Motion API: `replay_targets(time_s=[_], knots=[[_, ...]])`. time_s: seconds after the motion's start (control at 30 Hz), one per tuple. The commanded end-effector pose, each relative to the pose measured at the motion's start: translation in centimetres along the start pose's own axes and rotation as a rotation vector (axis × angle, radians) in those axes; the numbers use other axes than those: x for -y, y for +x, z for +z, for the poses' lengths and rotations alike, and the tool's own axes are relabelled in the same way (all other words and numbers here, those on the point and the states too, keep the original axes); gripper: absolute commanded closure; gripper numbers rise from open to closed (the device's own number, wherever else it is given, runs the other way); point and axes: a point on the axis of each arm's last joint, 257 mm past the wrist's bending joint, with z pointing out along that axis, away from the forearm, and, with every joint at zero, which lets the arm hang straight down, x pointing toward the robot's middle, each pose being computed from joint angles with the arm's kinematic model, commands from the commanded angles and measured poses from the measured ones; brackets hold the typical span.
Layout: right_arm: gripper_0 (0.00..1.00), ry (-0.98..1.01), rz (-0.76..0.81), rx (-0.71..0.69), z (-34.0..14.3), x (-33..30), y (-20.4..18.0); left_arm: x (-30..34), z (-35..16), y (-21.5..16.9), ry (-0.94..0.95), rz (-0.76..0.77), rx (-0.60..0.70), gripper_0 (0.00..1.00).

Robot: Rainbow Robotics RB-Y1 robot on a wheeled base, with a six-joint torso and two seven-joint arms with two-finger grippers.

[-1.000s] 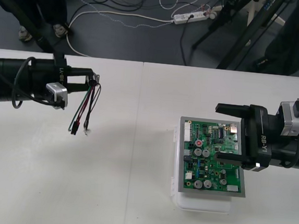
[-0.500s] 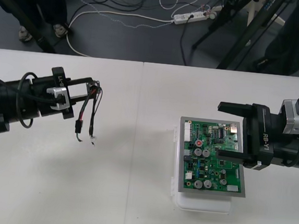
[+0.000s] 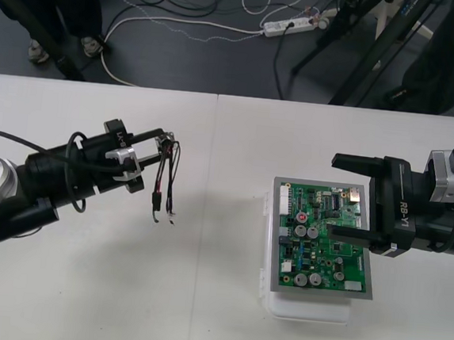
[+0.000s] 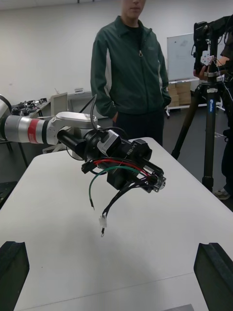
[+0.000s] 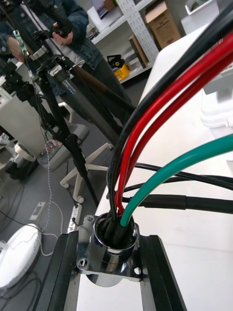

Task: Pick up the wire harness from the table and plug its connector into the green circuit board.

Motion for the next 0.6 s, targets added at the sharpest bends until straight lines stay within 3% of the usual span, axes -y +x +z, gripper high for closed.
replay_targets(time_s=[0.03, 0.6], knots=[[0.0, 0.023, 0.021, -0.024, -1.2, 0.2, -0.6, 0.0, 0.5, -0.9, -0.029, -0.182, 0.014, 1.0], [0.0, 0.056, 0.04, 0.001, -1.0, 0.5, -0.6, -0.5, 2.1, -0.6, -0.009, -0.399, -0.039, 1.0]])
